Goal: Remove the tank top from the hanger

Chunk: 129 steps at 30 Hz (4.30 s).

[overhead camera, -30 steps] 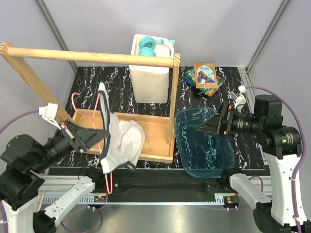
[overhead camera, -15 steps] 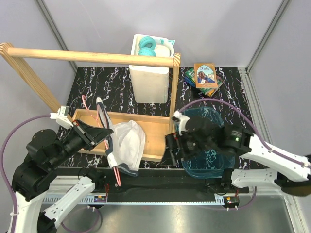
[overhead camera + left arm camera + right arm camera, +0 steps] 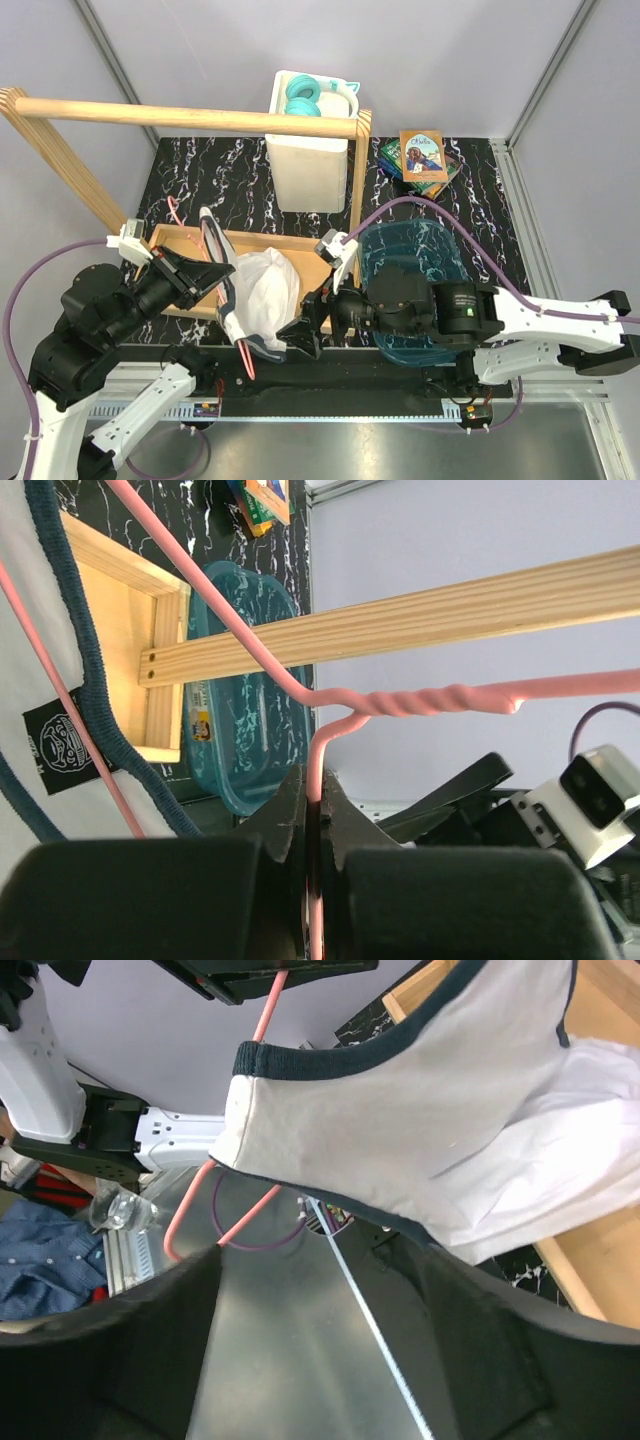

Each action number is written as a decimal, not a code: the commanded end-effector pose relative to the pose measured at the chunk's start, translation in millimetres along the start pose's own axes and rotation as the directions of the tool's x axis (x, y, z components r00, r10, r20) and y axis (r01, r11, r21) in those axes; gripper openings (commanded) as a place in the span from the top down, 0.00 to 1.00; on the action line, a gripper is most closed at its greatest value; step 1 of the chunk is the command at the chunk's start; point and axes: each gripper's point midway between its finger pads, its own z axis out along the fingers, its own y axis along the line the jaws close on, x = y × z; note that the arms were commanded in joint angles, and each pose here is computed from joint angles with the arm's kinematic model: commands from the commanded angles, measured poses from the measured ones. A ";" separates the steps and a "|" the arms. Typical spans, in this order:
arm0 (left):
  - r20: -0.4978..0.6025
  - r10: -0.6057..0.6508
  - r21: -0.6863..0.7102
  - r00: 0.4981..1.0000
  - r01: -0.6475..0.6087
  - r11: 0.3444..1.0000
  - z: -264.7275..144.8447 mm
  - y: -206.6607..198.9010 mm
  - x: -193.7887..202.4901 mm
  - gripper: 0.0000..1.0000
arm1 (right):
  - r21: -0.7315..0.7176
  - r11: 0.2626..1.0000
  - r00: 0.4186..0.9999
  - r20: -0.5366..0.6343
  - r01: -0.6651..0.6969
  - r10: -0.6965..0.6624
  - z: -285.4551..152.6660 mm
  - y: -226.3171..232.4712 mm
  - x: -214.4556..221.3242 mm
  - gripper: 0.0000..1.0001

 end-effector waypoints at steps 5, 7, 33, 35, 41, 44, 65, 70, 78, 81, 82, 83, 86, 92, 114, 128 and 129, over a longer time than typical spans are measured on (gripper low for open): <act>0.019 -0.057 0.092 0.998 0.055 0.994 -6.0 -31.7 -9.5 1.00 | -0.142 0.978 0.986 0.100 0.150 -0.137 29.1 32.6 -11.2 0.26; 0.008 -0.062 0.093 0.998 0.061 0.994 -6.2 -32.7 -7.8 1.00 | -0.160 0.974 0.985 0.092 0.159 -0.146 33.0 33.9 -4.5 0.34; -0.015 -0.083 0.091 0.996 0.084 0.992 -6.7 -32.7 -4.0 1.00 | -0.213 0.960 0.983 0.065 0.184 -0.174 56.4 42.9 11.8 0.38; -0.017 -0.084 0.093 0.996 0.085 0.992 -7.6 -33.5 -3.7 1.00 | -0.221 0.957 0.982 0.062 0.188 -0.179 57.9 45.2 11.7 0.39; -0.015 -0.083 0.100 0.996 0.084 0.991 -9.4 -36.2 -4.6 1.00 | -0.204 0.957 0.978 0.078 0.206 -0.194 66.6 47.4 5.1 0.45; -0.021 -0.083 0.098 0.996 0.085 0.992 -8.2 -35.8 -3.8 1.00 | -0.195 0.956 0.975 0.085 0.217 -0.204 72.1 48.7 1.9 0.48; 0.401 0.023 -0.054 0.916 -0.002 0.999 -4.6 -18.3 -85.7 1.00 | -0.262 0.961 0.996 0.031 0.095 -0.089 1.9 48.6 0.6 1.00; 0.530 -0.051 -0.059 0.847 0.097 0.994 -5.4 -13.4 -111.4 1.00 | -0.264 0.963 0.998 -0.032 0.048 -0.058 -13.9 38.5 19.8 1.00; 0.512 -0.293 0.104 0.808 0.281 0.954 2.9 -31.1 -113.6 1.00 | -0.126 0.992 0.999 -0.050 0.003 -0.009 -10.0 4.9 37.4 1.00; 0.314 -0.418 0.194 0.852 0.373 0.907 6.3 -54.4 -84.3 1.00 | 0.057 0.998 1.000 0.014 0.002 -0.002 1.0 -28.4 30.1 1.00; 0.252 -0.444 0.189 0.860 0.406 0.894 10.4 -53.4 -72.6 1.00 | 0.090 0.996 0.999 0.048 0.005 -0.009 2.5 -32.2 20.9 1.00; 0.122 -0.465 0.191 0.877 0.439 0.878 7.1 -59.7 -49.8 1.00 | 0.107 0.994 0.998 0.055 0.024 -0.030 4.5 -34.0 17.4 1.00; -0.096 -0.531 0.171 0.842 0.539 0.825 -4.3 -65.7 -13.4 1.00 | 0.175 0.984 0.995 0.075 0.045 -0.059 14.9 -44.3 6.7 1.00; -0.323 -0.493 0.131 0.808 0.554 0.822 -39.2 -82.8 24.0 1.00 | 0.336 0.941 0.997 0.079 -0.031 0.005 47.6 -100.8 -3.7 1.00; -0.079 -0.291 -0.004 0.953 0.292 0.956 -35.5 -13.4 17.4 1.00 | 0.202 0.975 0.925 0.345 0.096 -0.162 -163.6 -52.7 -125.7 1.00; -0.101 -0.227 -0.020 0.969 0.226 0.974 -21.3 -21.1 14.2 1.00 | 0.751 0.654 0.695 0.423 0.090 -0.582 -270.2 -71.4 -287.9 1.00; -0.099 -0.230 -0.021 0.968 0.229 0.973 -21.3 -20.8 14.1 1.00 | 0.791 0.603 0.683 0.386 0.100 -0.620 -271.5 -72.2 -296.1 1.00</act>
